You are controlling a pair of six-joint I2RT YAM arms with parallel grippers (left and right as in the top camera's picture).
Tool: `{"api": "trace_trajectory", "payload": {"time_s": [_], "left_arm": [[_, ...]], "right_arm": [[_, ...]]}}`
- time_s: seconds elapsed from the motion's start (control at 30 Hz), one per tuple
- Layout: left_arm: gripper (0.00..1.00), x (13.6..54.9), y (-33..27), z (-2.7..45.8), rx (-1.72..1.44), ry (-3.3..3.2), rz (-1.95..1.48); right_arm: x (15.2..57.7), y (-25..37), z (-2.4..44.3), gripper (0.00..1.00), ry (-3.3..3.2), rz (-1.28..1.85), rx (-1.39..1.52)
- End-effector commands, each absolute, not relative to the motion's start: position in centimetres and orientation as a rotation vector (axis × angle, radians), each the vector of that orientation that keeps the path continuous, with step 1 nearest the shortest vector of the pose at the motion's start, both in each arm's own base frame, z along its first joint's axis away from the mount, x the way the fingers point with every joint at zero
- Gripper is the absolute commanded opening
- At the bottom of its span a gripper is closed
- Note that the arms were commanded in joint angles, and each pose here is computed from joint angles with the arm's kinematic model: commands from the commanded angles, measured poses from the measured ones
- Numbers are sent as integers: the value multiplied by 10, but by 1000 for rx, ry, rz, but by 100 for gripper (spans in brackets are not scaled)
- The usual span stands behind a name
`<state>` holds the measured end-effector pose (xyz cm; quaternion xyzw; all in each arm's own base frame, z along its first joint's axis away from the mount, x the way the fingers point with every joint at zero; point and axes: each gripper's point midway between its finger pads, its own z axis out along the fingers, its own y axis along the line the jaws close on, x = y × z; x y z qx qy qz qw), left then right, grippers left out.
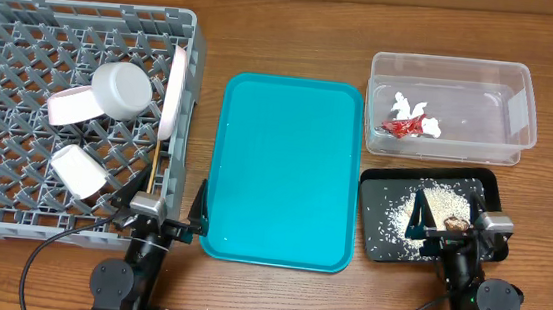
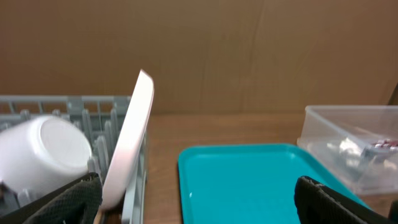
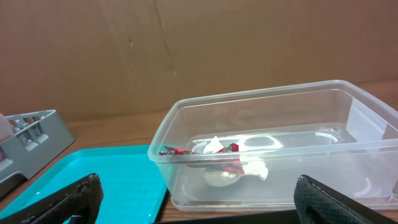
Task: Sort waste into correct bins and load items into the dishwasher
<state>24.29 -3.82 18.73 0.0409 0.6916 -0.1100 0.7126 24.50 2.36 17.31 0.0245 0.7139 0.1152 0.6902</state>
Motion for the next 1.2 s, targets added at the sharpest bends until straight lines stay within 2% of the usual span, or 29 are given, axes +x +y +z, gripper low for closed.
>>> {"api": "trace_trajectory", "payload": {"time_s": [0.0, 0.07, 1.17], "left_arm": [[100, 243, -37, 174, 79, 1577, -238], [100, 243, -37, 158, 71, 1644, -238], [100, 243, -36, 159, 67, 1641, -233]], "right_arm": [[245, 23, 171, 100, 1596, 254, 62], [245, 23, 171, 100, 1596, 254, 62], [245, 23, 171, 100, 1596, 254, 62]]}}
